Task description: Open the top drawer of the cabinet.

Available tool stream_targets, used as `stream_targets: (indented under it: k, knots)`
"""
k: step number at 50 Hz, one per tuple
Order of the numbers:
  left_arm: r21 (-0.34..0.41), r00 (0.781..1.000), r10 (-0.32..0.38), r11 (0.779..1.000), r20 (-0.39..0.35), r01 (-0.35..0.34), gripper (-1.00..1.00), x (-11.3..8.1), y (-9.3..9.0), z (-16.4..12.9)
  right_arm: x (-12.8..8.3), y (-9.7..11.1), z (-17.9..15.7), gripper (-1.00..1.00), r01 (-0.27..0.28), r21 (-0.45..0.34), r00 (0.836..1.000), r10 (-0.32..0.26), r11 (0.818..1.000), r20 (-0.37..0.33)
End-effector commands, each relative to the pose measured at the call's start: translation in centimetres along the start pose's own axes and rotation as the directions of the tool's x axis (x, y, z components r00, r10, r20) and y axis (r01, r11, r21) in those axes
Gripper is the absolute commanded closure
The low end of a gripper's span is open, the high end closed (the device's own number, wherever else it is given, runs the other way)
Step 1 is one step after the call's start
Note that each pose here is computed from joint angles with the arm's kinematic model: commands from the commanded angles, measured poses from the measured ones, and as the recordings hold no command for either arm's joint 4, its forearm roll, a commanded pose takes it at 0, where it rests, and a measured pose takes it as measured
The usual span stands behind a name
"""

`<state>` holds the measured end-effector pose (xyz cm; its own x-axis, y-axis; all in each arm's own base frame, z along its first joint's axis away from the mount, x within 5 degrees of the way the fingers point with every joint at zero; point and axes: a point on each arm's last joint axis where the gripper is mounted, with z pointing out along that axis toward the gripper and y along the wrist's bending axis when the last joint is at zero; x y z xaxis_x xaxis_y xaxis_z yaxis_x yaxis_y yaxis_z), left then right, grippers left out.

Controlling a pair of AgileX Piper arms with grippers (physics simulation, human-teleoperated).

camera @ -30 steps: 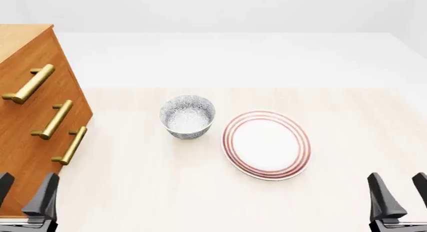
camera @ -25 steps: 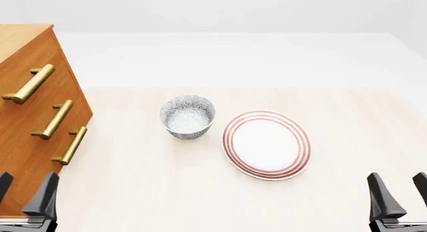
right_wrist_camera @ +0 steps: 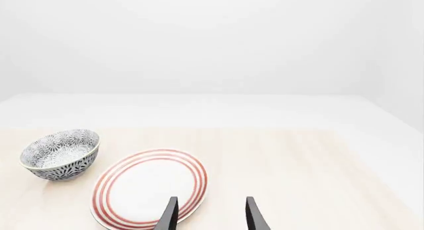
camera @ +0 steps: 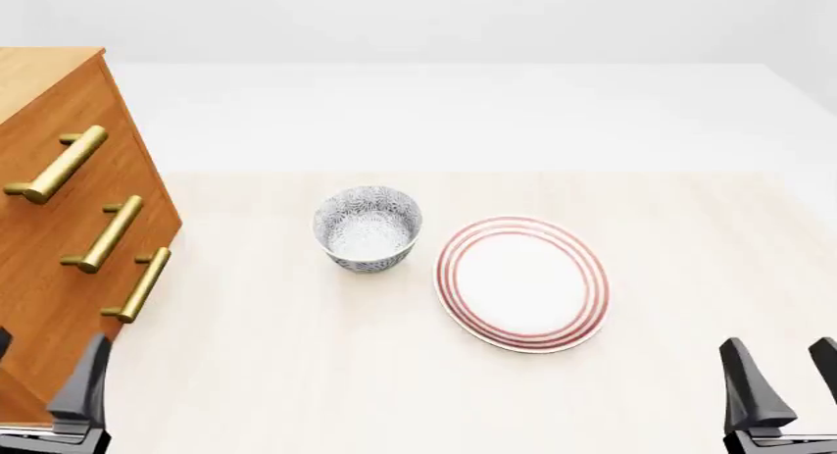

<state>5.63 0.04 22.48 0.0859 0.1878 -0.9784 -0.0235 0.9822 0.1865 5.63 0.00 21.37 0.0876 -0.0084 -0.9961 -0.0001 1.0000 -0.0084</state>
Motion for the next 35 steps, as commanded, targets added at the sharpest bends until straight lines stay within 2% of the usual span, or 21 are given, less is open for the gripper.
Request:
stream_targets:
  k: [1,7,12,14,16,21,25,28,31,32,33,34,35]
  knots:
    - [0.0,0.99,0.139,0.99,-0.017,-0.139,-1.0,-1.0,0.2,0.4,0.0,0.0,0.0,-1.0,0.0,0.0,1.0,0.0,1.0,0.0]
    - [0.011,0.986,0.167,0.986,0.0,-0.167,-1.0,-2.3,0.4,0.3,0.0,0.0,0.0,-1.0,0.001,0.0,1.0,-0.001,1.0,0.0]
    - [0.012,0.969,0.248,0.969,0.002,-0.248,-1.0,-2.6,0.4,0.5,0.0,0.0,0.0,-1.0,0.001,0.0,1.0,-0.001,1.0,0.0]
    - [0.013,0.968,0.25,0.968,0.001,-0.25,-1.0,-3.0,0.5,0.6,0.0,0.0,0.0,-1.0,0.001,0.0,1.0,-0.001,1.0,0.0]
    - [0.017,0.949,0.315,0.949,-0.003,-0.315,-1.0,-3.0,0.5,1.0,0.0,0.0,0.0,-1.0,0.001,0.0,1.0,-0.001,1.0,0.0]
    - [0.024,0.944,0.331,0.943,0.01,-0.331,-1.0,-4.1,0.6,1.3,0.0,0.0,0.0,-1.0,0.001,0.0,1.0,-0.001,1.0,0.0]
    - [0.031,0.91,0.416,0.909,0.005,-0.416,-1.0,-4.2,0.6,2.0,0.0,0.0,0.0,-1.0,0.001,0.0,1.0,-0.001,1.0,0.0]
    - [0.04,0.905,0.426,0.904,0.008,-0.426,-1.0,-4.6,0.6,2.2,0.0,0.0,0.0,-1.0,0.001,0.0,1.0,-0.001,1.0,0.0]
    - [0.041,0.884,0.468,0.883,0.008,-0.468,-1.0,-5.0,0.7,2.3,0.0,0.0,0.0,-1.0,0.001,0.0,1.0,-0.001,1.0,0.0]
    - [0.041,0.884,0.468,0.883,0.008,-0.468,-1.0,-5.0,0.7,2.4,0.0,0.0,0.0,-1.0,0.001,0.0,1.0,-0.001,1.0,0.0]
    - [0.047,0.856,0.517,0.855,0.003,-0.517,-1.0,-5.4,0.7,2.7,0.0,0.0,0.0,-1.0,0.001,0.0,1.0,-0.001,1.0,0.0]
    - [0.05,0.849,0.529,0.847,0.005,-0.529,-1.0,-5.3,0.7,2.8,0.0,0.0,0.0,-1.0,0.001,0.0,1.0,-0.001,1.0,0.0]
    - [0.076,0.682,0.731,0.68,0.002,-0.729,-1.0,-6.8,0.9,4.8,0.0,0.0,0.0,-1.0,0.001,0.0,1.0,-0.001,1.0,0.0]
